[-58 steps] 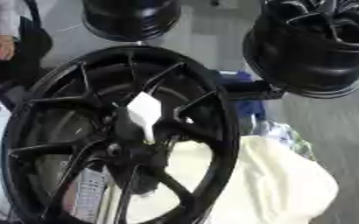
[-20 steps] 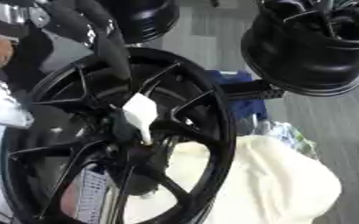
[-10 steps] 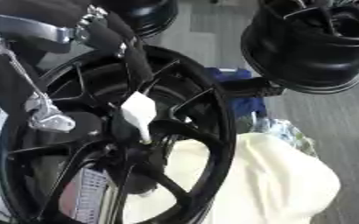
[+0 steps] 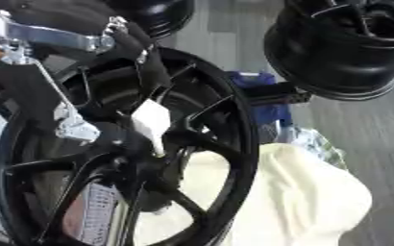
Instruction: Pull the pin out of the wheel hub.
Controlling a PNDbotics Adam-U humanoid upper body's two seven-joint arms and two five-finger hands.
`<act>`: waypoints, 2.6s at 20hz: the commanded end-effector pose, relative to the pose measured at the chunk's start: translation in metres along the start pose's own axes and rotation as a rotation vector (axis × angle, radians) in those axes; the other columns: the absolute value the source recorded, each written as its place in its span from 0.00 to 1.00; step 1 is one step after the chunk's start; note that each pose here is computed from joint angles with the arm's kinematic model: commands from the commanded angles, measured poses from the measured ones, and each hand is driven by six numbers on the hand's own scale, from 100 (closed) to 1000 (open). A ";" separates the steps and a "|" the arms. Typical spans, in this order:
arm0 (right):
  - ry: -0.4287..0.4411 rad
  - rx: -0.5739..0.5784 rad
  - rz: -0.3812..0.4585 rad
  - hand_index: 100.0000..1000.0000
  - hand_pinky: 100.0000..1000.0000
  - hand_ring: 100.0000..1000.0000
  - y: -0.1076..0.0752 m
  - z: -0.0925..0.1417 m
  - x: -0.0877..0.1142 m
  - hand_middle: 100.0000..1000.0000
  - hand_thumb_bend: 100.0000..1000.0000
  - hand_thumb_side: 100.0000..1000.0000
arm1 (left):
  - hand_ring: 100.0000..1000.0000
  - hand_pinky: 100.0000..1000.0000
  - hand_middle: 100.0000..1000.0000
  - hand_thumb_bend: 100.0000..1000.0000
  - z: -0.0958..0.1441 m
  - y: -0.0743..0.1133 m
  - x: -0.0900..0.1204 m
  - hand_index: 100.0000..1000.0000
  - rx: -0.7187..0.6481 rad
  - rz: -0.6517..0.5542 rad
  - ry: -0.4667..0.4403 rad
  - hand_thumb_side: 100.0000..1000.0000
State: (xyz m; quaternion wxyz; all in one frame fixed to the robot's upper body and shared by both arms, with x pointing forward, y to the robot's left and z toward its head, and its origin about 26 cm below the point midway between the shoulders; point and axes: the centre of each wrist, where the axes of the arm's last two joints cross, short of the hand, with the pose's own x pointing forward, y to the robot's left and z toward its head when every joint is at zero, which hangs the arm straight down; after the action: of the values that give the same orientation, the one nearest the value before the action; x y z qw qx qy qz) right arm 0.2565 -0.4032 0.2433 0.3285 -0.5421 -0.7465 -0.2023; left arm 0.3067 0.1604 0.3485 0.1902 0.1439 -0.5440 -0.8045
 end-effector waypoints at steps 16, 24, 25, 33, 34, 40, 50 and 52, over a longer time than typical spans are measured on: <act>0.044 -0.117 0.019 0.82 0.39 0.58 -0.003 -0.007 0.009 0.64 0.25 0.24 | 0.80 0.84 0.72 0.33 -0.016 -0.015 -0.038 0.88 -0.060 0.049 0.069 0.35; 0.048 -0.120 0.006 0.83 0.39 0.58 -0.003 -0.006 0.009 0.64 0.25 0.24 | 0.78 0.83 0.70 0.33 -0.022 -0.021 -0.047 0.86 -0.074 0.083 0.068 0.35; 0.049 -0.120 0.005 0.83 0.39 0.58 -0.003 -0.006 0.009 0.64 0.25 0.24 | 0.78 0.82 0.69 0.32 -0.023 -0.022 -0.048 0.86 -0.075 0.089 0.070 0.35; 0.052 -0.125 -0.006 0.83 0.39 0.58 -0.003 -0.006 0.008 0.64 0.25 0.24 | 0.75 0.81 0.64 0.31 -0.029 -0.031 -0.059 0.82 -0.091 0.122 0.072 0.36; 0.052 -0.127 -0.007 0.83 0.39 0.58 -0.003 -0.006 0.008 0.64 0.24 0.24 | 0.75 0.81 0.64 0.31 -0.030 -0.032 -0.059 0.82 -0.094 0.125 0.068 0.36; 0.053 -0.133 -0.013 0.82 0.39 0.58 -0.004 -0.007 0.008 0.64 0.25 0.24 | 0.74 0.80 0.63 0.29 -0.036 -0.039 -0.062 0.81 -0.115 0.137 0.053 0.35; 0.057 -0.141 -0.018 0.82 0.39 0.58 -0.005 -0.007 0.007 0.64 0.24 0.24 | 0.69 0.78 0.57 0.22 -0.040 -0.040 -0.062 0.77 -0.115 0.165 0.025 0.31; 0.058 -0.141 -0.020 0.82 0.39 0.58 -0.005 -0.007 0.007 0.64 0.24 0.24 | 0.67 0.77 0.53 0.19 -0.041 -0.040 -0.061 0.75 -0.114 0.169 0.021 0.30</act>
State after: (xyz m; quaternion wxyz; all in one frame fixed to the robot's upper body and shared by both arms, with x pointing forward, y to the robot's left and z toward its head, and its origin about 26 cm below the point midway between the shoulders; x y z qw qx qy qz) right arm 0.2561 -0.4049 0.2430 0.3211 -0.5258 -0.7496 -0.2419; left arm 0.3755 0.1698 0.2879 0.2794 0.0888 -0.4985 -0.8158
